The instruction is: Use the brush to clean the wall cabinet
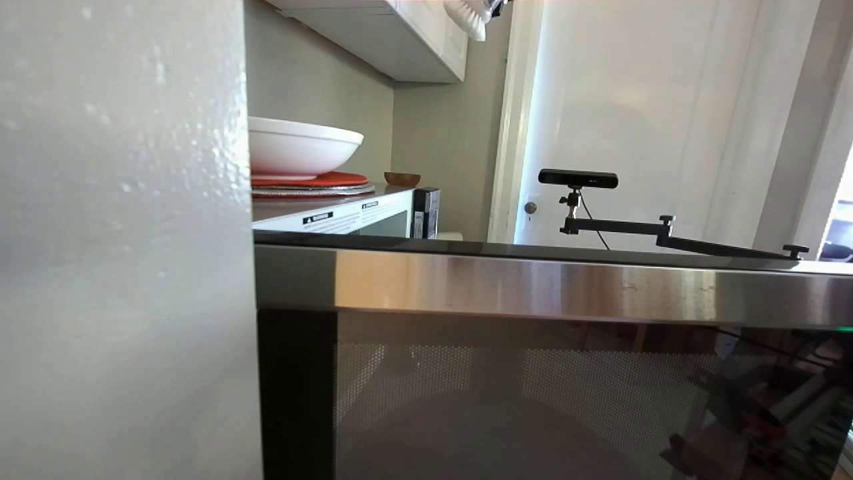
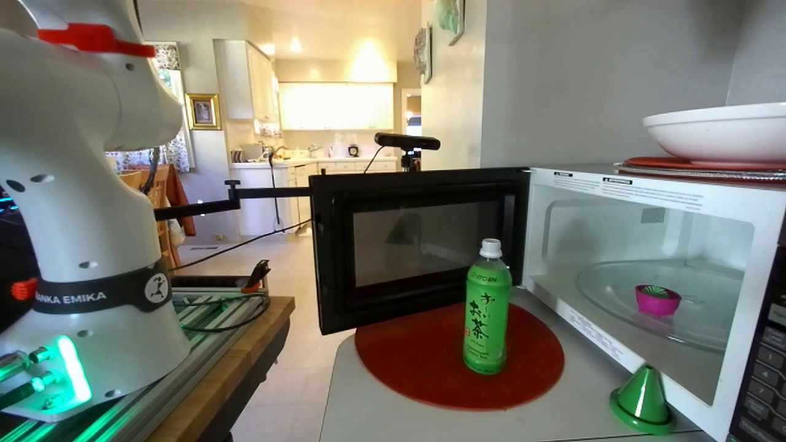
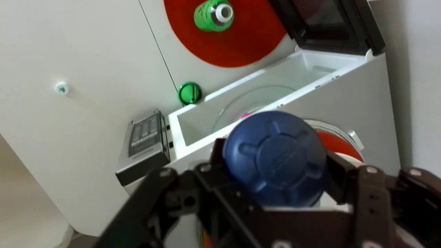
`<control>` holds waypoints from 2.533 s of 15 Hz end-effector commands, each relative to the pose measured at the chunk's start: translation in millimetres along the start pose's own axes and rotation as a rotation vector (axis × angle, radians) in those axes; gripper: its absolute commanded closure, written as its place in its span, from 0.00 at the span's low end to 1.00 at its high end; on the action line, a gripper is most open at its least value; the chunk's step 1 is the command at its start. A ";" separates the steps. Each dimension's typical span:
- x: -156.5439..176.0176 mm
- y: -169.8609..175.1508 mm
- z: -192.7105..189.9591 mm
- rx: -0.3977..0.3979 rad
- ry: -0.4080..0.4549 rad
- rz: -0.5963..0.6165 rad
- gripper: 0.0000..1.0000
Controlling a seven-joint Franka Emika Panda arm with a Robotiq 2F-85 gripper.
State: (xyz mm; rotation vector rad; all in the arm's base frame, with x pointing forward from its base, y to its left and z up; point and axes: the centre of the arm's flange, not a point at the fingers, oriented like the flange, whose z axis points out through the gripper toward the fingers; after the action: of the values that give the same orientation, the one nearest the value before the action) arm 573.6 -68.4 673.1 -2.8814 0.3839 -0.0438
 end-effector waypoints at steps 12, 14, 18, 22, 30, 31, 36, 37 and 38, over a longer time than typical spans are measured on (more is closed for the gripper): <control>-91.2 79.5 191.9 0.015 -0.053 0.136 0.65; -97.6 89.1 207.7 0.010 -0.055 0.149 0.65; -97.8 109.4 227.7 0.008 -0.061 0.192 0.65; -89.5 130.7 250.9 0.002 -0.073 0.235 0.65; -67.5 164.4 307.1 -0.026 -0.100 0.303 0.65; -65.6 167.9 314.6 -0.028 -0.108 0.312 0.65; -62.0 187.9 344.3 -0.036 -0.136 0.362 0.65; -60.9 192.5 350.3 -0.033 -0.143 0.380 0.65; -60.8 196.9 356.3 -0.031 -0.149 0.396 0.65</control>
State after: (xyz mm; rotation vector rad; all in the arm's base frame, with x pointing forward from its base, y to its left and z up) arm 481.0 -147.9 293.7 -2.7965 0.8794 0.2399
